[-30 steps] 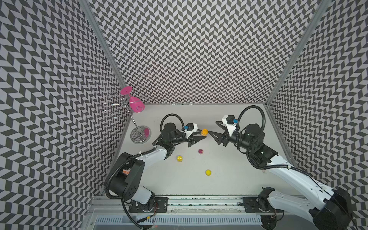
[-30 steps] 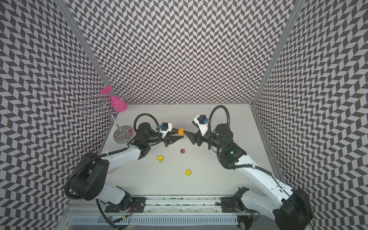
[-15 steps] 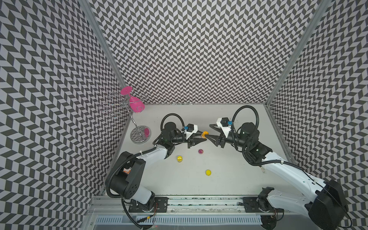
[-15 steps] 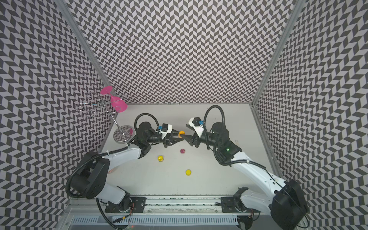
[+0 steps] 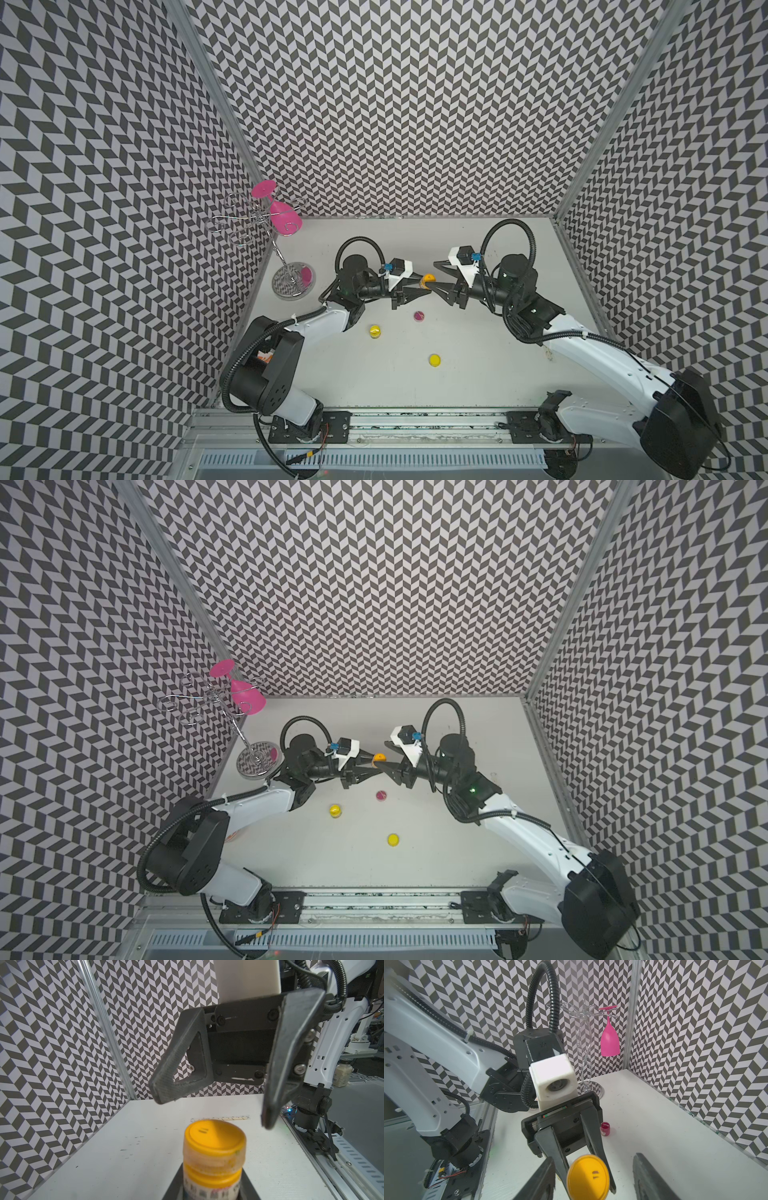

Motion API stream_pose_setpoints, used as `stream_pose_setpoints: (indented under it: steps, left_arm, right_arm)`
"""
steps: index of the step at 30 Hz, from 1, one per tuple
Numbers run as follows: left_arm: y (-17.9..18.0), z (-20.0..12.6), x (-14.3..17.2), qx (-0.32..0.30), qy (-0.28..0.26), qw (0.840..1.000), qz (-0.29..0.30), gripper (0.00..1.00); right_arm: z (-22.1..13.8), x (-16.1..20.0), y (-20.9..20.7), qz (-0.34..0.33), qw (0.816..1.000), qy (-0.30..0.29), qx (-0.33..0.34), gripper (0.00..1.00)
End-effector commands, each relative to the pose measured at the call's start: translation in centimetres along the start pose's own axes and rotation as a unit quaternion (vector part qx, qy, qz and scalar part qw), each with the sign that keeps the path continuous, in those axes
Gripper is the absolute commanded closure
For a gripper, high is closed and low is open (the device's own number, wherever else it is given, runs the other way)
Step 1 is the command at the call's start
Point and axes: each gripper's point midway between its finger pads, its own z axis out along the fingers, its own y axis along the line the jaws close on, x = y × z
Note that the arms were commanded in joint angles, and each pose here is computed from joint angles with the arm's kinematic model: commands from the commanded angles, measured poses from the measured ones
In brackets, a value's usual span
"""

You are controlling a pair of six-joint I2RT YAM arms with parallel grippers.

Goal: Close the paint jar lid
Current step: Screw the lid onto the paint jar.

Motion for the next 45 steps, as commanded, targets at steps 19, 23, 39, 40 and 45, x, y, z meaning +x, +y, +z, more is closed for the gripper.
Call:
stream_pose_setpoints:
  steps: [19, 23, 39, 40, 45]
  left_arm:
    - [0.7, 0.1, -1.1, -0.001, -0.008, 1.000, 0.010, 0.72]
    - [0.7, 0.1, -1.1, -0.001, -0.008, 1.000, 0.010, 0.72]
    - [2.6, -0.6, -3.0, -0.078, -0.018, 0.996, 0.027, 0.73]
    - [2.9, -0.8, -3.2, -0.094, -0.019, 0.995, 0.031, 0.73]
    - [4.8, -2.3, -4.4, -0.192, -0.029, 0.979, 0.056, 0.74]
  right_arm:
    - [1.1, -0.6, 0.4, -0.015, 1.000, -0.005, -0.007, 0.56]
    - [1.2, -0.5, 0.4, -0.014, 1.000, -0.005, -0.004, 0.61]
    - [2.5, 1.1, -1.4, 0.026, 0.998, 0.021, 0.056, 0.74]
    - [2.7, 1.2, -1.6, 0.032, 0.997, 0.023, 0.064, 0.75]
    - [3.8, 2.0, -1.8, 0.070, 0.993, 0.030, 0.086, 0.78]
